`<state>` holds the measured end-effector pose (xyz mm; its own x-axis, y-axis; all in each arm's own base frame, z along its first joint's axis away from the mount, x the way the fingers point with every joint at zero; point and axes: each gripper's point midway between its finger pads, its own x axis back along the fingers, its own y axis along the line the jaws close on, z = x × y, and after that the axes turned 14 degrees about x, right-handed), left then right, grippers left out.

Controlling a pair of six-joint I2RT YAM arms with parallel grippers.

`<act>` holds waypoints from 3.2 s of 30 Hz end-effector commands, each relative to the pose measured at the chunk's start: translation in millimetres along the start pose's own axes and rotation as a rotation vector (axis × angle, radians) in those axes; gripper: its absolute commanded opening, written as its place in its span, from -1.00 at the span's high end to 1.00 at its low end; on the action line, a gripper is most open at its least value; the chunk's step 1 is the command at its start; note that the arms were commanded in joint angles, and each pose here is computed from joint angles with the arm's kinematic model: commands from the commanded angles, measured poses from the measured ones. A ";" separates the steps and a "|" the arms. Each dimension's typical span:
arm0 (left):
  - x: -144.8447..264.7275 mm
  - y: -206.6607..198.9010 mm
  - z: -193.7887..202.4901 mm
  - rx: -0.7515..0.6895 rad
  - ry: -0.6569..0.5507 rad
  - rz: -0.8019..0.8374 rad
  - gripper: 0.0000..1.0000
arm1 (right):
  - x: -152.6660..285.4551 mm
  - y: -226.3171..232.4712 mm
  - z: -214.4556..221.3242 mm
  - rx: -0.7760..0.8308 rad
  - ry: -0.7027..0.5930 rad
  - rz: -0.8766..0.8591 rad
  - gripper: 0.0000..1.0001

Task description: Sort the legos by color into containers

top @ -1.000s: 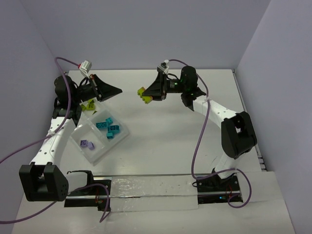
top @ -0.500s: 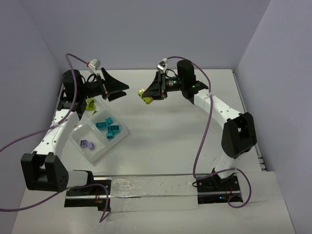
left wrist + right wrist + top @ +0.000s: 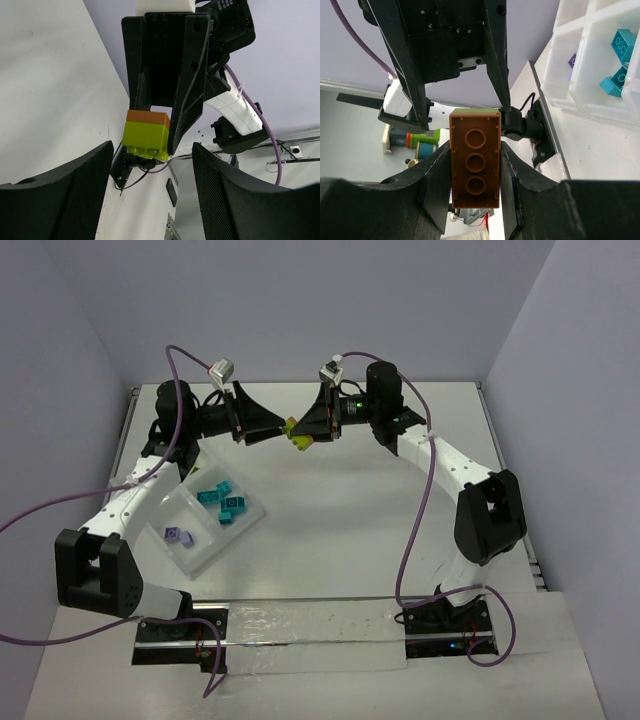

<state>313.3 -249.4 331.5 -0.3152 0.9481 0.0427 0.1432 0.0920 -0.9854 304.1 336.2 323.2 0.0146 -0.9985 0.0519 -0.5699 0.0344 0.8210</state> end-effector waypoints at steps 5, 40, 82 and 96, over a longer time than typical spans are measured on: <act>-8.8 -29.4 7.8 -0.061 0.062 0.117 -0.14 | 1.3 19.3 -1.0 0.066 0.001 -0.054 1.00; 1.0 -29.0 5.8 -0.104 0.027 0.070 1.00 | 12.2 4.6 5.2 0.031 -0.007 0.008 -0.36; 13.9 -17.9 -5.2 -0.068 0.006 0.060 -0.35 | 19.5 8.4 1.4 0.047 -0.021 -0.010 1.00; 2.8 -10.2 -0.5 -0.053 0.035 0.043 -0.16 | 20.1 15.4 -1.7 0.057 -0.030 -0.027 1.00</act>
<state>314.1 -245.2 330.1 -0.2948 0.9550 0.0309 0.1422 0.0759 -0.9869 303.3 322.0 315.0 0.0065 -0.9986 0.0525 -0.5473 0.0404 0.8359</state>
